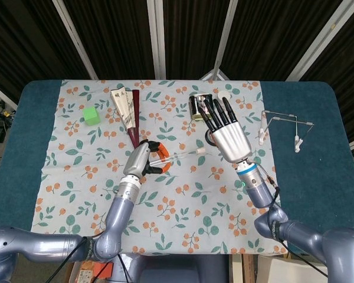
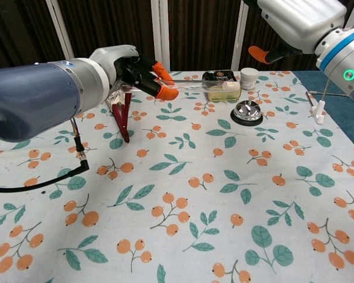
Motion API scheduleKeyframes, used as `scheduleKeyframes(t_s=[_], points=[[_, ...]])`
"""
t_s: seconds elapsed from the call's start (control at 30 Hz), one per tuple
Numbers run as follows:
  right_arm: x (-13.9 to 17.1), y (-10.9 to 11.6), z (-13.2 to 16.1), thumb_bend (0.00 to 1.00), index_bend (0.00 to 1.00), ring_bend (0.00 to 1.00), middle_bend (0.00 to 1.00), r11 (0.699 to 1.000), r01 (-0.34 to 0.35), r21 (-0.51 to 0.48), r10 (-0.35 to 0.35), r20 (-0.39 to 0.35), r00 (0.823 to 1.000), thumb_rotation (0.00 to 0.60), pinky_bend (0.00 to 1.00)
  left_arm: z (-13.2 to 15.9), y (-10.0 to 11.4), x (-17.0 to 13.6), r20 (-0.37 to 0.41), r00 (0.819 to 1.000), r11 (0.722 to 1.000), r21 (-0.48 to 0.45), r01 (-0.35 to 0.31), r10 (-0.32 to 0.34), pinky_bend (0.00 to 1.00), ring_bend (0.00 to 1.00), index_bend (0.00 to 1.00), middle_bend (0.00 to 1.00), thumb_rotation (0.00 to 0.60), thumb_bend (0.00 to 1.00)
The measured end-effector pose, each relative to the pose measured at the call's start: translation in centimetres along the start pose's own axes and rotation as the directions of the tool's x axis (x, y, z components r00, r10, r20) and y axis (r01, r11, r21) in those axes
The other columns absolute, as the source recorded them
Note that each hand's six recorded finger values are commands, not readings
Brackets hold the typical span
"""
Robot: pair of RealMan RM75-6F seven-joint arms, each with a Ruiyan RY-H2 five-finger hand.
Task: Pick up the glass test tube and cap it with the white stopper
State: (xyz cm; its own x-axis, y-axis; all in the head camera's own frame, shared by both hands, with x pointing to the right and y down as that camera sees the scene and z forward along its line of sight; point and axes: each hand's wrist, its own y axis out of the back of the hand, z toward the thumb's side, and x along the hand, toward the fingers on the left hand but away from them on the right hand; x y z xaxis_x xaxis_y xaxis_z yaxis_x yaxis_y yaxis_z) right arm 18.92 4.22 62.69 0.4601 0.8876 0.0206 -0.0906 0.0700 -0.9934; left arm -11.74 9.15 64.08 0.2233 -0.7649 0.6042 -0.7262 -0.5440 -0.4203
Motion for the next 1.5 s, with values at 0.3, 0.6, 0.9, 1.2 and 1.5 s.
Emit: scheduleKeyframes(t_s=[0.3,0.6,0.9,1.2,1.5], points=[[0.9,-0.2,-1.4,0.41,0.0,0.0,0.01,1.0,-0.024,0.017,0.023,0.023,0.999,0.6,0.0,-1.7,0.2,0.0,-0.025,1.0,1.0,0.025,-0.007,0.007,0.0,0.19,0.67,0.7,0.6,0.61],[1.1,-0.3,-2.1,0.41,0.0,0.0,0.01,0.999,-0.033,0.022,0.032,0.041,0.999,0.6,0.0,-2.2,0.1,-0.2,-0.003,1.0,0.998,0.057,-0.01,0.01,0.0,0.2,0.67,0.7,0.6,0.61],[1.1,-0.3,-2.8,0.41,0.0,0.0,0.01,0.999,-0.039,0.023,0.037,0.061,0.997,0.6,0.0,-2.9,-0.5,-0.2,-0.002,1.0,0.997,0.079,0.001,0.0,0.0,0.2,0.67,0.7,0.6,0.61],[1.2,-0.2,-3.4,0.41,0.0,0.0,0.01,0.999,-0.04,0.023,0.039,0.071,0.997,0.6,0.0,-4.1,-1.9,-0.3,-0.01,1.0,0.994,0.105,0.025,-0.024,0.0,0.2,0.67,0.7,0.6,0.61],[1.5,-0.4,-4.1,0.41,0.0,0.0,0.01,0.998,-0.057,0.009,0.055,0.098,0.994,0.6,0.0,-5.1,-3.0,-0.6,0.01,0.999,0.989,0.141,0.039,-0.041,0.0,0.2,0.67,0.7,0.6,0.61]])
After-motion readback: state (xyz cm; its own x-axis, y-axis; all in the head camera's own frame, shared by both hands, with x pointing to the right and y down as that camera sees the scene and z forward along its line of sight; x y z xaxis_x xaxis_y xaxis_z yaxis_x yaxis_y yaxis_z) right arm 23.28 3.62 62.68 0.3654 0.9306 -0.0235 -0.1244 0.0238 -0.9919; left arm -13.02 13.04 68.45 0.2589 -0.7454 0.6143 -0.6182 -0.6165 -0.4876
